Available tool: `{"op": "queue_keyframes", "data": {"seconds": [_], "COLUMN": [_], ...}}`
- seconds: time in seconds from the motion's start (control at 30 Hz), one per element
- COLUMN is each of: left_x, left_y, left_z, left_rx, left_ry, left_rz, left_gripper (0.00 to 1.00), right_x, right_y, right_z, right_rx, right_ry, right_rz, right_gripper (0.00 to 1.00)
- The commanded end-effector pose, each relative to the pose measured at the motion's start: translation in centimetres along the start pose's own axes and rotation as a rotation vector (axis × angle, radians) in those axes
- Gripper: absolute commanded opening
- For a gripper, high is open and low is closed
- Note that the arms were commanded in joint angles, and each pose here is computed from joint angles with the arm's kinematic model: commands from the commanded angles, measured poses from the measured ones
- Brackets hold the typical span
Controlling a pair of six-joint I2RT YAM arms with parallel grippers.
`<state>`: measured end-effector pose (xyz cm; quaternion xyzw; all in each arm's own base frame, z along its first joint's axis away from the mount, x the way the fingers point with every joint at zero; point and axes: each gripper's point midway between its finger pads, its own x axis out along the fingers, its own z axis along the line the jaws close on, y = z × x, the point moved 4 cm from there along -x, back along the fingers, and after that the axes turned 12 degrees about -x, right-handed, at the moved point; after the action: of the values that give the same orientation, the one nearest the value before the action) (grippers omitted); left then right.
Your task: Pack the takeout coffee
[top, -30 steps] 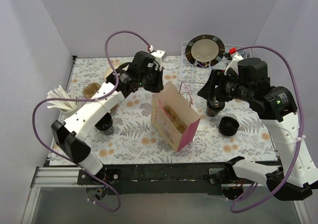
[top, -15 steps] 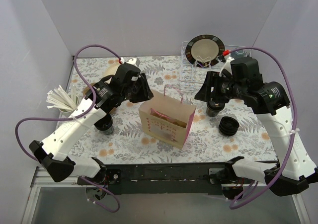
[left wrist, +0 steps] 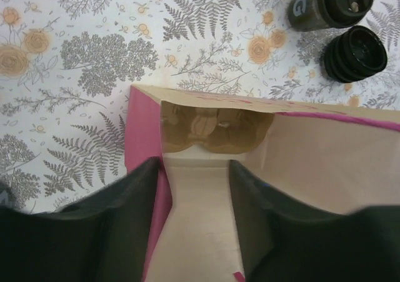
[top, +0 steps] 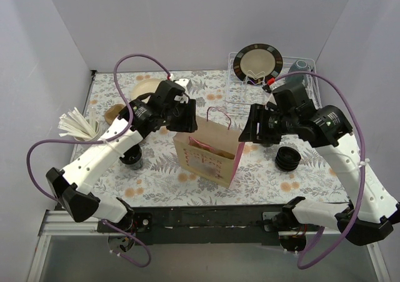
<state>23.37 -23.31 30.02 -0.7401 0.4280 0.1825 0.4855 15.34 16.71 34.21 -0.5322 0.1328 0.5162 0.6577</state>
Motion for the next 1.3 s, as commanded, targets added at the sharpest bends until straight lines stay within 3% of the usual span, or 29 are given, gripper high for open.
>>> {"op": "queue_keyframes", "data": {"seconds": [0.0,0.17,0.27,0.37,0.47,0.53,0.73,0.8,0.83,0.97,1.03,1.1,1.13,1.17,1.27], "left_x": [-0.2,-0.9,-1.6,-2.6,-2.3,-2.5,-3.8,-4.3,-5.0,-3.9,-3.7,-3.7,-3.8,-4.0,-4.7], "left_y": [-0.7,-1.4,-1.2,-1.4,-0.6,-0.5,-2.0,-2.8,-2.6,-0.4,0.6,1.9,2.1,2.4,3.3], "left_z": [-0.3,-1.0,-1.4,-2.0,-1.5,-1.0,0.3,0.0,0.2,1.3,1.4,1.6,1.6,1.6,1.5], "left_rx": [0.102,0.065,-0.015,-0.1,-0.139,-0.15,-0.096,-0.074,-0.066,-0.073,-0.065,-0.051,-0.052,-0.047,-0.032], "left_ry": [0.002,0.04,0.093,0.165,0.161,0.145,0.175,0.233,0.261,0.291,0.314,0.343,0.348,0.355,0.36], "left_rz": [0.001,-0.049,-0.083,-0.136,-0.137,-0.158,-0.382,-0.474,-0.501,-0.471,-0.438,-0.392,-0.378,-0.366,-0.302], "left_gripper": [0.35,0.0,0.0,0.0,0.0,0.0,0.0,0.0,0.0,0.0,0.0,0.08,0.17,0.4,0.58], "right_x": [1.6,3.2,3.2,3.9,3.7,3.4,4.1,5.1,5.6,5.7,7.0,6.7,7.0,6.7,6.3], "right_y": [0.5,0.7,-0.2,-0.3,-1.0,-1.6,-6.3,-5.6,-6.5,-4.8,-3.1,-2.5,-2.0,-1.8,-1.4], "right_z": [0.4,-0.5,-1.1,-1.6,-1.6,-1.6,0.2,-0.1,0.3,0.3,-0.6,-0.5,-0.8,-0.7,-0.4], "right_rx": [0.035,0.024,0.0,-0.015,-0.022,-0.037,-0.227,-0.282,-0.315,-0.397,-0.421,-0.443,-0.449,-0.463,-0.485], "right_ry": [0.057,0.19,0.242,0.285,0.302,0.314,0.204,0.17,0.134,0.016,0.003,-0.027,-0.027,-0.044,-0.078], "right_rz": [0.028,0.078,0.033,0.069,0.042,0.022,-0.21,-0.258,-0.346,-0.488,-0.47,-0.497,-0.487,-0.499,-0.501], "right_gripper": [0.62,0.6,0.5,0.4,0.35,0.25,0.1,0.06,0.04,0.04,0.04,0.03,0.02,0.02,0.01]}}
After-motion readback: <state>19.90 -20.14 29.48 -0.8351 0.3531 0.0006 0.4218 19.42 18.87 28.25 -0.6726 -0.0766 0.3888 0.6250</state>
